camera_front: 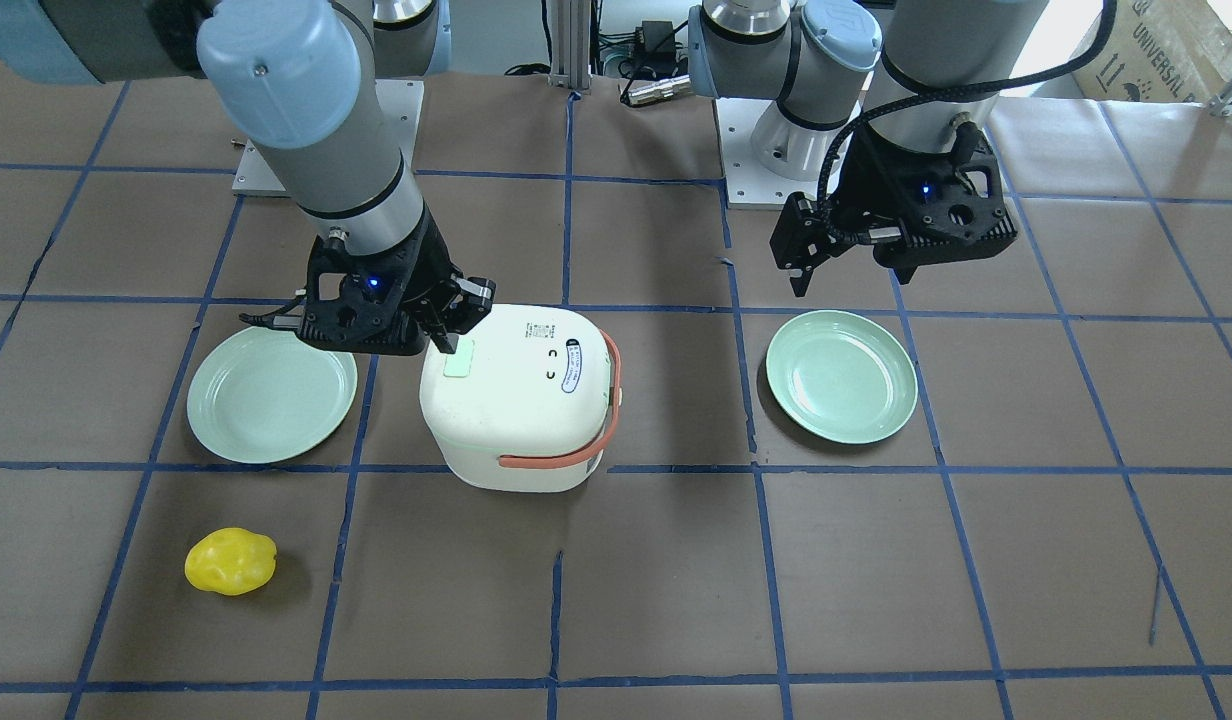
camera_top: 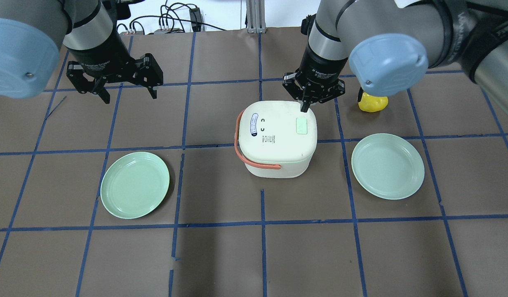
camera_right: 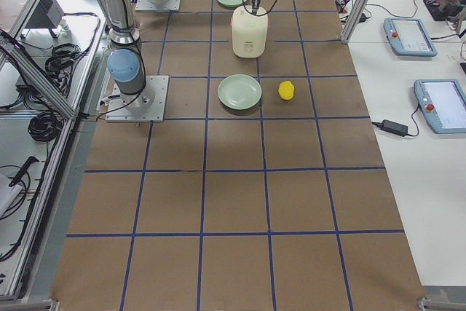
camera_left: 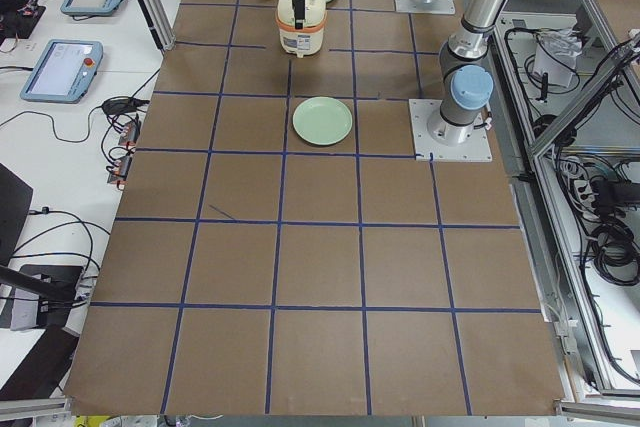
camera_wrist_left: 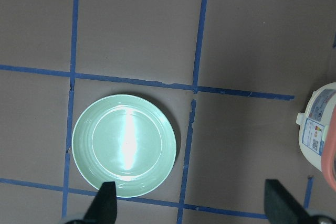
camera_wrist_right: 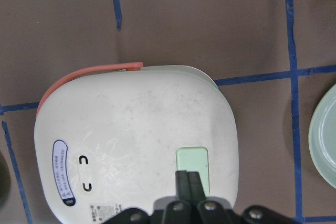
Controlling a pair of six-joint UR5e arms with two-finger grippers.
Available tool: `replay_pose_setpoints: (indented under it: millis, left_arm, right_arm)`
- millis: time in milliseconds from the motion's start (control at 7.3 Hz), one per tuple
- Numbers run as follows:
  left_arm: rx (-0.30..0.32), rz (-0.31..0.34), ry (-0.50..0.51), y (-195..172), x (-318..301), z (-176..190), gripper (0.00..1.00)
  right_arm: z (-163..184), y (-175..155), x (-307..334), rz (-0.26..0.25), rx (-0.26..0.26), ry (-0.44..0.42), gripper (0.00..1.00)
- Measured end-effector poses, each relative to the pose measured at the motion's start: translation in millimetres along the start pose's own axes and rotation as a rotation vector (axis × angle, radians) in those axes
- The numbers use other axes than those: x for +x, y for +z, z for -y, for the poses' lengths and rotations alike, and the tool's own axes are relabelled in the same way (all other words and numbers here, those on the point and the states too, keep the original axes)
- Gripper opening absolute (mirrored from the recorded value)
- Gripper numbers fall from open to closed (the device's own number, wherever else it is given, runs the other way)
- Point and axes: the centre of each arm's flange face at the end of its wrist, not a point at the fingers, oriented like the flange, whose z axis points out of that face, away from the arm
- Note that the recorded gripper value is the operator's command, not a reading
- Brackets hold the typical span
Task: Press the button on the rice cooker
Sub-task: 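Move the right gripper over the green button on the rice cooker lid, then press down on the green lid button with the closed right gripper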
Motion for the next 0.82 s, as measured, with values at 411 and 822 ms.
replay_pose_setpoints:
  millis: [411,822]
  left_arm:
    - [0.000,0.000,0.000,0,0,0,1.00]
    - [-0.001,0.000,0.000,0,0,0,1.00]
  right_arm:
    - [-5,21,3,0.003,0.016,0.011,0.06]
    - [-5,27,4,0.003,0.012,0.018,0.06]
